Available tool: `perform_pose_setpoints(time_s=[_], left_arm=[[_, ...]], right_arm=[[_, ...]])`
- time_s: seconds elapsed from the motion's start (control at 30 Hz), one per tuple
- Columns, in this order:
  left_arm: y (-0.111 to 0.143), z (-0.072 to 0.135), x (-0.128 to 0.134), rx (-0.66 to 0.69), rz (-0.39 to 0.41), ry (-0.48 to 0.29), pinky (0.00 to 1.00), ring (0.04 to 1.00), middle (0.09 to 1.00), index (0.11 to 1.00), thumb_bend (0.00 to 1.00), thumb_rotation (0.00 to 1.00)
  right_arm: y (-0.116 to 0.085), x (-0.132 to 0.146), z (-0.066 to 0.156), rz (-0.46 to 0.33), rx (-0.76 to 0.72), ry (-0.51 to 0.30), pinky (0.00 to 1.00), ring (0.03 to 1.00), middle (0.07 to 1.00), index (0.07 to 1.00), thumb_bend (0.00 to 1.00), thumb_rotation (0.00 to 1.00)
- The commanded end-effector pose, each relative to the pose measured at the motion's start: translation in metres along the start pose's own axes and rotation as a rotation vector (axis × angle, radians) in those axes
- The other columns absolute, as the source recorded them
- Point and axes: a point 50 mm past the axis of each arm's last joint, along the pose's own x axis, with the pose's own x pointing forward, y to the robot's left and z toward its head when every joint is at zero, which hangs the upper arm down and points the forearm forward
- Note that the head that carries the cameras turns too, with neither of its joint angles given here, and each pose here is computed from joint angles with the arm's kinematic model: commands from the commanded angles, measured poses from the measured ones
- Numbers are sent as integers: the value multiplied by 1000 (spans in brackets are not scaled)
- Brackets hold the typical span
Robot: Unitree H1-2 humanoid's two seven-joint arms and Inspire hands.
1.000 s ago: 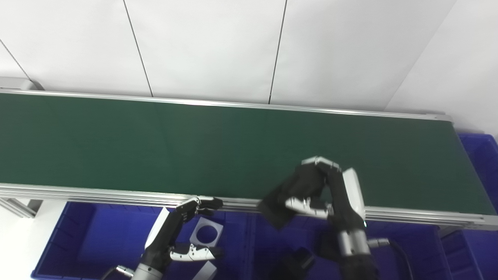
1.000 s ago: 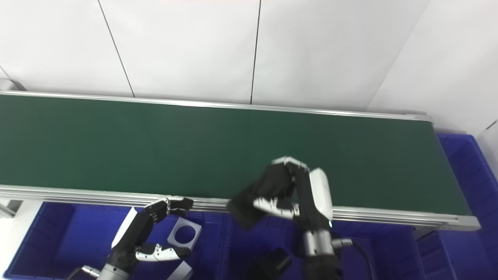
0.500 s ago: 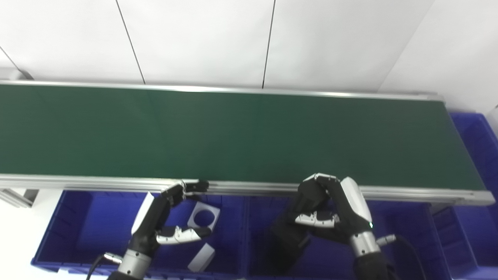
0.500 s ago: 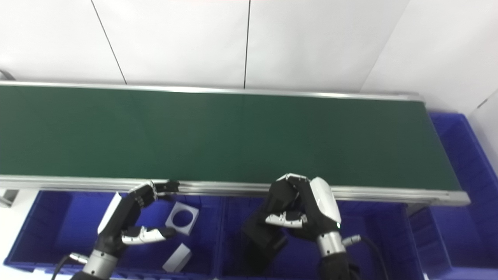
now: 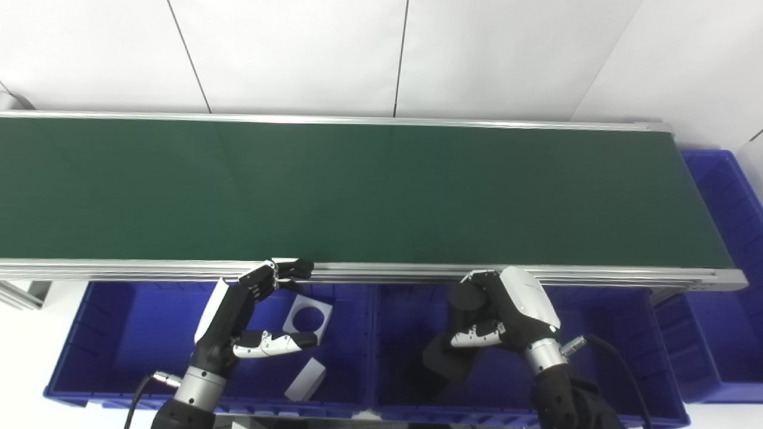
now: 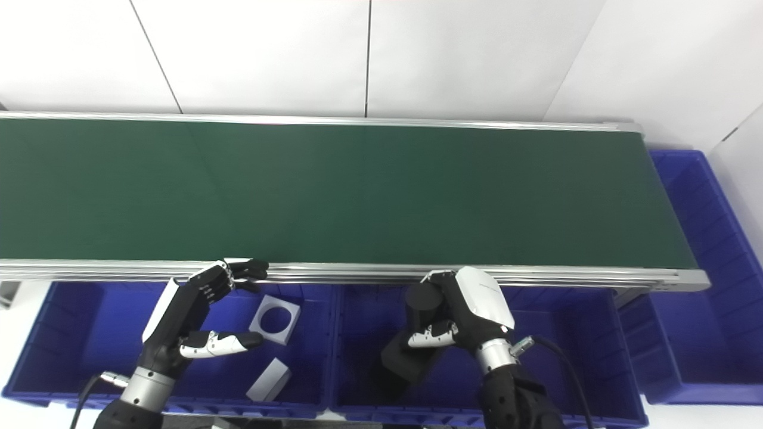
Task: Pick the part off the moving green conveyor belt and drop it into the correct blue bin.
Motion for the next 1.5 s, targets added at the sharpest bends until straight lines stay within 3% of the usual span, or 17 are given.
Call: perform_pose_setpoints(time_s=[0.0,0.13,0.4,0.47,0.5,0.57,0.73,0.8,0.93,1.13,1.3,1.47], left_arm=[[4,10,4,-1,6,-70,606,704,741,675,836,381],[4,10,4,4,1,-70,609,707,742,675,836,384],[5,10,3,1,2,-67,611,705,740,674,836,376],[5,10,3,3,1,-67,614,705,740,674,834,378],[4,10,3,3,0,-66,617,706,743,676,831,376],[4,9,3,3,-3,-66,617,702,744,677,830,376],[4,8,1,8,-7,-59,626,706,746,684,832,370],[3,8,0,7,-10,-54,635,712,751,691,837,373],[2,6,-2,11,-11,-46,644,725,758,700,842,378],[-2,4,-6,6,-10,-32,656,750,777,743,855,389],[-4,3,-6,-2,-7,-28,664,757,784,762,856,375],[-6,3,-7,1,-9,-25,667,765,799,770,854,365]], right_arm=[[-12,-5,7,-28,-30,-1,730,760,752,610,607,189],[-16,-17,10,-23,-16,-5,822,871,854,807,767,330],[-17,-38,19,-89,36,-73,936,996,968,905,842,461],[-15,-43,22,-109,69,-94,932,999,971,916,852,488],[-14,-45,24,-115,89,-104,854,972,976,934,855,495],[-10,-47,26,-131,110,-132,807,927,967,959,862,527],[7,-48,28,-145,249,-235,787,890,945,984,865,526],[13,-48,29,-137,317,-251,728,873,944,997,883,529],[24,-49,34,-130,405,-282,726,868,937,997,894,528],[37,-55,32,-160,507,-290,629,833,907,952,900,496],[41,-57,27,-171,568,-281,750,841,893,934,904,501],[42,-56,24,-174,616,-294,788,827,869,901,888,455]])
